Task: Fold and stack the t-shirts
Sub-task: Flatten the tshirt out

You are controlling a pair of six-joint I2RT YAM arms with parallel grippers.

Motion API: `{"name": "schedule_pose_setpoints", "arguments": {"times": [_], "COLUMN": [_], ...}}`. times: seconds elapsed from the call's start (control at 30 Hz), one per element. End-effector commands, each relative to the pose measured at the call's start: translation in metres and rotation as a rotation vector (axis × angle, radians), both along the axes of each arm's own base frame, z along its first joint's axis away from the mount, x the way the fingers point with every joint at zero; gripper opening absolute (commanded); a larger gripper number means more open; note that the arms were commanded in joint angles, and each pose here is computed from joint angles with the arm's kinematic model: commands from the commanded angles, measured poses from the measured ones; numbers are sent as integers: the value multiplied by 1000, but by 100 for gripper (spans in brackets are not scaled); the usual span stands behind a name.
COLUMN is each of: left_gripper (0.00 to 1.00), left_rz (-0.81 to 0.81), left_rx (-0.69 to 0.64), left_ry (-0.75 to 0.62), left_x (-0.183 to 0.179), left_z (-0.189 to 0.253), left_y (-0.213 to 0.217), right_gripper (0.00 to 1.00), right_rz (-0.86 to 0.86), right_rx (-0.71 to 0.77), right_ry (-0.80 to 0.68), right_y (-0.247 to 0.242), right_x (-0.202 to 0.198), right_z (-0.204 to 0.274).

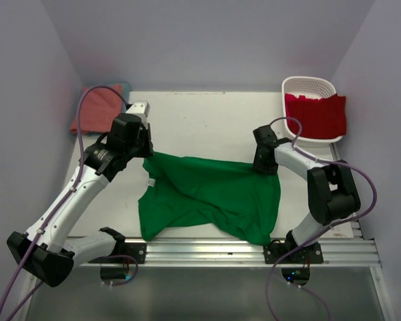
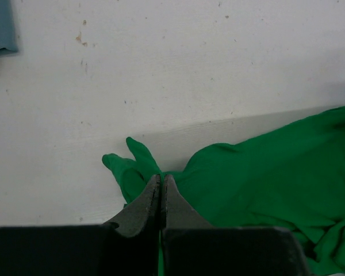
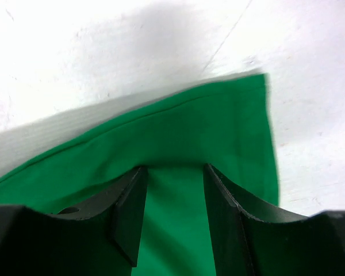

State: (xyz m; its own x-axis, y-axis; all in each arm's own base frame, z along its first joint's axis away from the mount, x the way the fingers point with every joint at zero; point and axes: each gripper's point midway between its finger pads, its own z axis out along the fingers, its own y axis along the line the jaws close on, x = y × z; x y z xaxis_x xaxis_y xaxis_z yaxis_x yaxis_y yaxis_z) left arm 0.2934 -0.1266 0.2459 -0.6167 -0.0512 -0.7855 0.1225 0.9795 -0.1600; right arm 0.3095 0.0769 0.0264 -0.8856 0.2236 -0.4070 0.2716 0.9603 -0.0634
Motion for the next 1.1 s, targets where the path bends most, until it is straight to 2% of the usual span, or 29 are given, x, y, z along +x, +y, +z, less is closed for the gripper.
{"name": "schedule_pose_setpoints", "arguments": {"times": [0.0, 0.23, 0.43, 0.6, 0.63, 0.77, 0.8, 0.87, 0.93, 1.03, 1.07], "left_gripper": [0, 0, 0, 0, 0, 0, 0, 0, 0, 0, 0], "left_rz": [19, 29, 23, 34, 34, 33, 47, 76, 120, 138, 138], "left_rx": [11, 28, 24, 32, 32, 37, 54, 74, 91, 65, 55], "left_ry": [-26, -13, -7, -15, -15, 1, 6, 3, -26, -147, -183], "left_x": [3, 2, 0, 0, 0, 0, 0, 2, 6, 14, 15], "left_z": [3, -4, -6, -3, -4, -14, -20, -23, -15, 29, 44], "left_y": [5, 9, 7, 11, 10, 10, 14, 20, 28, 31, 31], "right_gripper": [47, 47, 47, 45, 43, 15, 0, 0, 0, 0, 0], "right_rz": [-21, -79, -97, -95, -95, -99, -99, -92, -76, -43, -28], "right_rx": [42, 100, 116, 139, 141, 138, 137, 140, 153, 191, 212], "right_ry": [-97, -137, -88, -61, -57, -50, -51, -63, -131, -242, -324], "right_y": [-10, -31, -34, -30, -30, -30, -30, -29, -27, -21, -19], "right_x": [20, 35, 44, 37, 35, 37, 38, 42, 51, 58, 58], "right_z": [24, 34, 8, -7, -11, -14, -14, -5, 23, 78, 112]}}
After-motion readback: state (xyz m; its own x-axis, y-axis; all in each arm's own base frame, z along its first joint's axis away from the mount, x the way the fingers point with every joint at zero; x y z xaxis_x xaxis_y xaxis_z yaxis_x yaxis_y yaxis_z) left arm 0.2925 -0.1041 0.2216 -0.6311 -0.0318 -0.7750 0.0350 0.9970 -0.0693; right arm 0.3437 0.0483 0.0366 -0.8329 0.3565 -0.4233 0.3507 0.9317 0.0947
